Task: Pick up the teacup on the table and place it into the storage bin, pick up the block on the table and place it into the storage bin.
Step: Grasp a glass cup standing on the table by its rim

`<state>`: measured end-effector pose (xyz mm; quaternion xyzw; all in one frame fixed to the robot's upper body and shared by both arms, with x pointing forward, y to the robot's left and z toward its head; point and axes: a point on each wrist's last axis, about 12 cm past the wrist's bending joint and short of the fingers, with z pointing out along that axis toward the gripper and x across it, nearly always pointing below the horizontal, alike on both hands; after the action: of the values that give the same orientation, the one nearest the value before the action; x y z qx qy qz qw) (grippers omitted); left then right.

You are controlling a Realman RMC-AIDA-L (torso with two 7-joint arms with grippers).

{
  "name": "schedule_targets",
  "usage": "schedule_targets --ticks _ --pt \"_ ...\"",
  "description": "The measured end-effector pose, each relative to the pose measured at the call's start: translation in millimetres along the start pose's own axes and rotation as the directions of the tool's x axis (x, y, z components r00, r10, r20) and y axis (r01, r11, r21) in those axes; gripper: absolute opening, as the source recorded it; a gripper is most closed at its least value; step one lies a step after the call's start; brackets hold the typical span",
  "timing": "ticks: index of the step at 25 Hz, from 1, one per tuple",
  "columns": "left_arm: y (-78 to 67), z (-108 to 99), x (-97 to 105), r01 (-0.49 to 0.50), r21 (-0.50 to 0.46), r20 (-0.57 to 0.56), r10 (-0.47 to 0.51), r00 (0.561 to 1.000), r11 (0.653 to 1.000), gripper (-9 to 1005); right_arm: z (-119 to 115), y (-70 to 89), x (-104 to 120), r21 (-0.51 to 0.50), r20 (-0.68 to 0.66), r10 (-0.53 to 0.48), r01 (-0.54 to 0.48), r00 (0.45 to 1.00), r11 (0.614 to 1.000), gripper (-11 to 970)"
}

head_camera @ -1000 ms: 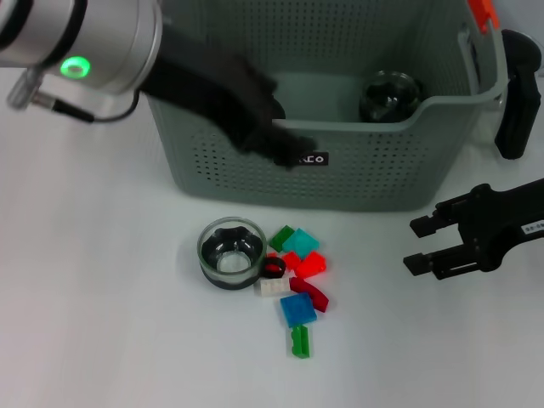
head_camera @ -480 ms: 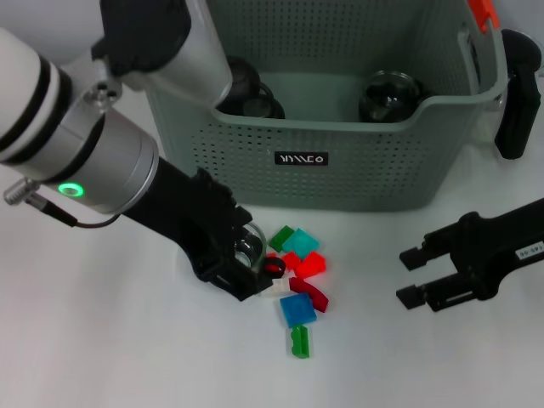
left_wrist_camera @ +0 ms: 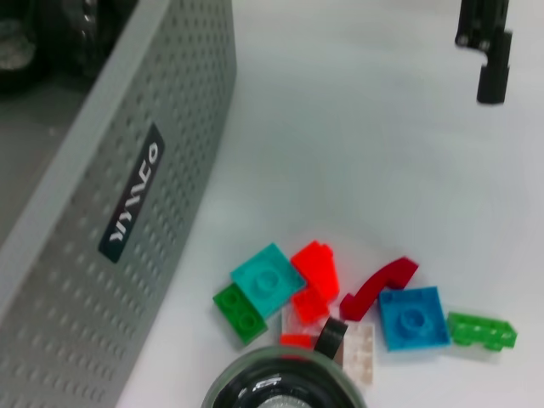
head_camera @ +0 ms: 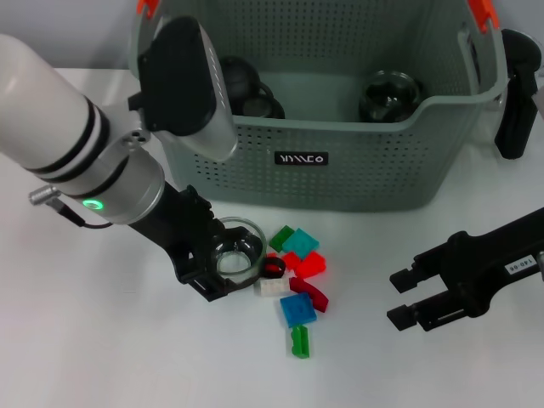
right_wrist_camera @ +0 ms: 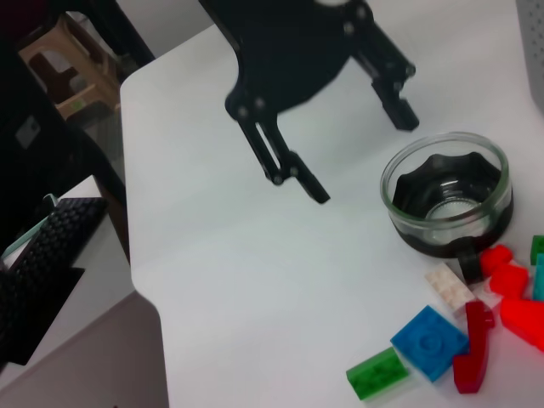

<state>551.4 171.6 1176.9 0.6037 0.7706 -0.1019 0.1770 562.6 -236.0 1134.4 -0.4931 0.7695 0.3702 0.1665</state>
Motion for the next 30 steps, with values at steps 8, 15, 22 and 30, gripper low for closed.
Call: schedule_targets --ticks 8,15,22,30 --pt "2.0 7.7 -0.3 -0.069 -0.017 -0.051 0.068 0.996 0.997 815 3.5 -1.4 -11.1 0.007 0.004 0.002 -0.002 1.000 1.000 656" --pt "-5.1 23.7 -7.5 -0.144 -0.018 -0.117 0.141 0.983 0.989 810 7.4 -0.9 -15.4 0.005 0.007 0.001 -0.001 1.000 1.000 656" --pt "-6.9 31.4 -13.5 -0.191 -0.017 -0.133 0.187 0.973 0.981 805 13.6 -0.6 -13.6 -0.004 0.012 0.015 -0.015 1.000 1.000 656" --pt "-8.0 48.1 -19.7 -0.241 -0.016 -0.167 0.235 0.958 0.970 798 16.6 -1.6 -8.3 -0.008 0.015 0.036 -0.036 0.999 0.999 656"
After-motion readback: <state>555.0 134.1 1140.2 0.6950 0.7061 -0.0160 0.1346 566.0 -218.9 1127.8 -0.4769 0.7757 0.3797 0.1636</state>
